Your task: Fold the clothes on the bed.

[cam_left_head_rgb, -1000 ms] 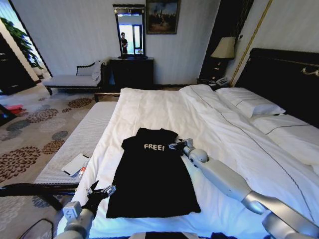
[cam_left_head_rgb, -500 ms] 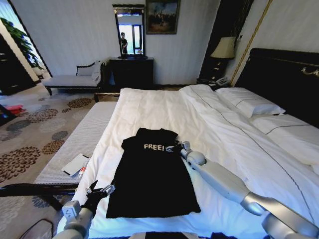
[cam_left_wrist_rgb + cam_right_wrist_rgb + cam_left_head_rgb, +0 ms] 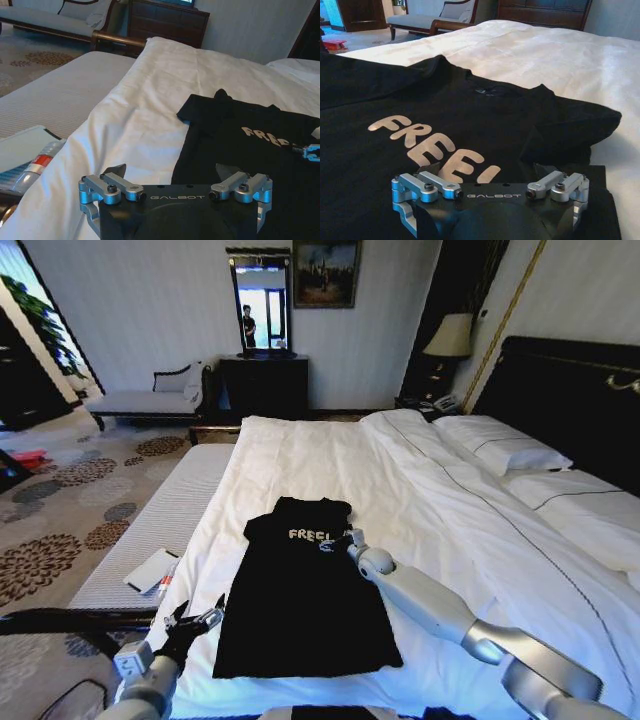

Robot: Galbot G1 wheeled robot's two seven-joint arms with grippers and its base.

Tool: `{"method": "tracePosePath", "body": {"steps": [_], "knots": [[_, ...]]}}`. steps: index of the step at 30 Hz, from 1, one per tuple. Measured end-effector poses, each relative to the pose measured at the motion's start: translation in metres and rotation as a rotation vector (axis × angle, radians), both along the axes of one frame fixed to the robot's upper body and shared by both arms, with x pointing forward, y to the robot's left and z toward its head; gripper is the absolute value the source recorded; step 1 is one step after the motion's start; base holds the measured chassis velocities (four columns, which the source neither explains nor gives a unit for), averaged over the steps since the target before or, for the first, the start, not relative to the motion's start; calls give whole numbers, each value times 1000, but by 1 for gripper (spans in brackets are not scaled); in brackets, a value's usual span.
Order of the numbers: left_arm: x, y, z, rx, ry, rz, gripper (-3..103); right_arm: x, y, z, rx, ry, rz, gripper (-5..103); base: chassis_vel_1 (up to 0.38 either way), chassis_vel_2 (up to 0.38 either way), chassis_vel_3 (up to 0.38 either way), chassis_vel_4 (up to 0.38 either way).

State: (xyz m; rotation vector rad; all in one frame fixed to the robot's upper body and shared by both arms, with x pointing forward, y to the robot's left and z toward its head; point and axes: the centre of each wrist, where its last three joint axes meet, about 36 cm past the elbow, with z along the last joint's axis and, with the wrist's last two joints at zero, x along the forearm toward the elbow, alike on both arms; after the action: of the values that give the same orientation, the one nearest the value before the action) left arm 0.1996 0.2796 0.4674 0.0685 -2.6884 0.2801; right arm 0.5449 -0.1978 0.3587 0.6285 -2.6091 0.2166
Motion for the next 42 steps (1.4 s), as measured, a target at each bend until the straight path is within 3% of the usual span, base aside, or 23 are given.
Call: {"method": "tracePosePath", "body": {"steps": [13,21,25,42], "knots": [[3,-8,-4,-13,4,-25,100,-8,-37,53,129,-19,-80,100,0,0,0,0],[2,-12,-5,-9,10,-36,100,14,-74,45,146,11,-185,100,0,0,0,0],[1,-14,-5,-3,11,-40,100,20,-78,40,225,74,-241,100,0,0,0,0],[-4,-14,-5,10,18,-35,100,17,-84,22,214,102,-240,99,0,0,0,0]]}}
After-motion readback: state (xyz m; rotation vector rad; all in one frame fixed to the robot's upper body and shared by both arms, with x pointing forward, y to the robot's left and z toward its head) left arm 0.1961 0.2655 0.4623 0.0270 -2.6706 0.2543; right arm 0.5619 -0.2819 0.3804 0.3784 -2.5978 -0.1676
